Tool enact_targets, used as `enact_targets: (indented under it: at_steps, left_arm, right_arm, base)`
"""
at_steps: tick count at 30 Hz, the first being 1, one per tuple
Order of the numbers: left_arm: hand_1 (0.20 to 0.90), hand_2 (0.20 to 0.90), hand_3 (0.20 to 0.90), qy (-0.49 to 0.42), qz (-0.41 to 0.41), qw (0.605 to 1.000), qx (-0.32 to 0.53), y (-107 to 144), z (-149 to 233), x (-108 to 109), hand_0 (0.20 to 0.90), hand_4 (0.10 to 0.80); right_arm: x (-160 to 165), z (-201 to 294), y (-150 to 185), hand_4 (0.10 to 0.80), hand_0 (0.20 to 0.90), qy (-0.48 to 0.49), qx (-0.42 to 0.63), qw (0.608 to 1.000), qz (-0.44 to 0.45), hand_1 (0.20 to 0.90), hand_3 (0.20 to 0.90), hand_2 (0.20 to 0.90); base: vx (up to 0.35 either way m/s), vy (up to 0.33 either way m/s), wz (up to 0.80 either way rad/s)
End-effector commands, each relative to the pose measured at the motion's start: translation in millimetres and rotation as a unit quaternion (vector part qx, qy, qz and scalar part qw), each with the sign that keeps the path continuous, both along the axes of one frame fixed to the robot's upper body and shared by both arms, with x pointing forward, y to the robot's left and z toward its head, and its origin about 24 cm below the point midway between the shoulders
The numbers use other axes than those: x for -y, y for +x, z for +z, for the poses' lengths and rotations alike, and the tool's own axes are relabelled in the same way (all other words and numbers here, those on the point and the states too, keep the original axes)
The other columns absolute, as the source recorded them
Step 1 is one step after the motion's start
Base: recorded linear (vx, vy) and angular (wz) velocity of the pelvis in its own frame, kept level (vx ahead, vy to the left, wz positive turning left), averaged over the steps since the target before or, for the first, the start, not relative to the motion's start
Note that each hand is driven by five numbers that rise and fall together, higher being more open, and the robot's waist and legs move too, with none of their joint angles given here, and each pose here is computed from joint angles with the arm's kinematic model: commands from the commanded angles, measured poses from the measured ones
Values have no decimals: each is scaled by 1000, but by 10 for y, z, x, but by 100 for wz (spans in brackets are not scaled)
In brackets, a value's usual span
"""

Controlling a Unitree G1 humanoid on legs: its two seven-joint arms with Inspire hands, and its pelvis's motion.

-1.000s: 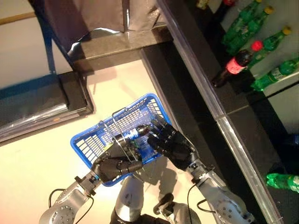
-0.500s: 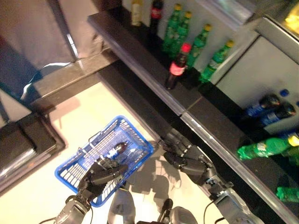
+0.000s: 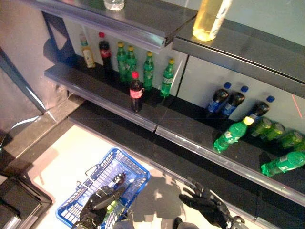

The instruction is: Pick up the drink and place into the basket.

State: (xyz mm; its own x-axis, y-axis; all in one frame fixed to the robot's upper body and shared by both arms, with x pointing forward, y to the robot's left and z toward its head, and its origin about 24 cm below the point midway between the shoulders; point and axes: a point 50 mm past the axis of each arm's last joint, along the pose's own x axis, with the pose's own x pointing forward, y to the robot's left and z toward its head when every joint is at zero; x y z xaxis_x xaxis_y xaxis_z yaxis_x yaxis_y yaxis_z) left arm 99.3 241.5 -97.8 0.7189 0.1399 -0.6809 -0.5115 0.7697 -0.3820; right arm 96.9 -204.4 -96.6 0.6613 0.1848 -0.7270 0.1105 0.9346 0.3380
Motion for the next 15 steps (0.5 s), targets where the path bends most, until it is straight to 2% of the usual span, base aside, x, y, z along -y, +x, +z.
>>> enact_targets:
  at_steps: [1,3,5,6,10,15]
  left_arm:
    - [300,300,200,46,21,977,207,643,530,-136,300,100]
    - [300,300,200,49,51,984,166,560,319,-144,300,100]
    - [300,300,200,50,70,986,141,531,244,-151,300,100]
    - [300,300,200,35,103,988,109,443,107,-176,300,100]
    - [300,300,200,27,149,986,70,368,-54,-172,300,100]
    - [300,300,200,-8,202,979,8,227,-294,-51,300,100]
  right_arm:
    - [-4,65,177,800,900,-55,32,998,-8,900,900,900]
    - [68,-138,92,800,900,-129,-21,991,-11,900,900,900]
    - [87,-204,68,800,900,-148,-43,988,-15,900,900,900]
    - [130,-290,32,800,900,-188,-65,980,-2,900,900,900]
    - [248,-399,-27,800,900,-267,-108,956,51,900,900,900]
    - [362,-506,-85,800,900,-282,-157,944,62,900,900,900]
  base:
    - [-74,-91,-21]
    - [-149,-209,-13]
    - [-146,-222,-20]
    - [-121,-182,-23]
    - [-180,-233,-21]
    - [-174,-126,-8]
